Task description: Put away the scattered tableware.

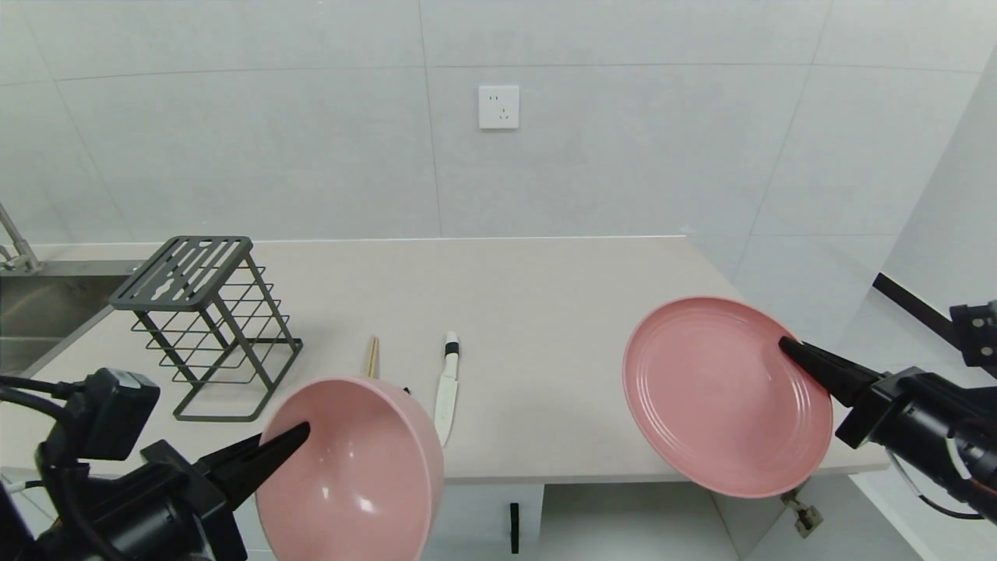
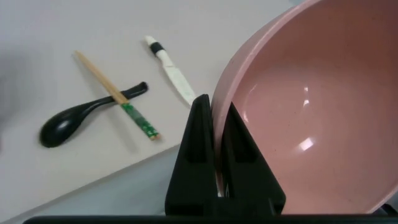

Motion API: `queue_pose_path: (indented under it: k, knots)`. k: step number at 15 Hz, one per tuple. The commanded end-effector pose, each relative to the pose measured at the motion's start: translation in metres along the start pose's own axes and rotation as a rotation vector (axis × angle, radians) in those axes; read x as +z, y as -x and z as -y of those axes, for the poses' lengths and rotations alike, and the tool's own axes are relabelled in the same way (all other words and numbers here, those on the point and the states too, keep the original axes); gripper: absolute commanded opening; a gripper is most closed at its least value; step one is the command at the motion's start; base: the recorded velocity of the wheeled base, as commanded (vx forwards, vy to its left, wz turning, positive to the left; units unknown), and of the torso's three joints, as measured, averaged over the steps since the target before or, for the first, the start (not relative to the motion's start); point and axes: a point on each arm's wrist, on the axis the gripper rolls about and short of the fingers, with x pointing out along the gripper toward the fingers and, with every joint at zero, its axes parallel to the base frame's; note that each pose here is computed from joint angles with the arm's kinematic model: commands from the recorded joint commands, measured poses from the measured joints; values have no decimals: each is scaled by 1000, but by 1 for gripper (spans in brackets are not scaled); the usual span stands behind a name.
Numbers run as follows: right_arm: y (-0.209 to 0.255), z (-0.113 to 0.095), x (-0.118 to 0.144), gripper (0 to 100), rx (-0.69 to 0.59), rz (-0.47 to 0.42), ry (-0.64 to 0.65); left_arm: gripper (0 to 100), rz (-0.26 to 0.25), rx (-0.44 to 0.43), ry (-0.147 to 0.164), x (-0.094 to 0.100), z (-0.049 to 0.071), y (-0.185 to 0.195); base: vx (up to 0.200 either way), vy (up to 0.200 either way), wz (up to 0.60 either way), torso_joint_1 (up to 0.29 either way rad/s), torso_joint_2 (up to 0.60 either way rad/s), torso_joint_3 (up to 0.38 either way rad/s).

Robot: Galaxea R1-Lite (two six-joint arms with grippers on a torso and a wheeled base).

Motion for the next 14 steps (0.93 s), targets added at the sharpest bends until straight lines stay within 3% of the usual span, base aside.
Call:
queue_pose_path:
  k: [1,2,8,14]
  knots:
    - [-1,-2,-1,0,11,-5,0,0,24,54,10,2,-6,3,0,0,0,0,0,0]
    - [-1,-2,-1,0,11,-4,0,0,37,61,3,4,-7,5,0,0,0,0,0,0]
    - [-1,-2,-1,0,11,-4,3,0,119,70,-9,12,-7,8,-200,0,0,2,2,2]
    - [-1,-3,-1,0,16,-5,4,0,77,7,-16,7,1,14,-200,0,0,2,5,2]
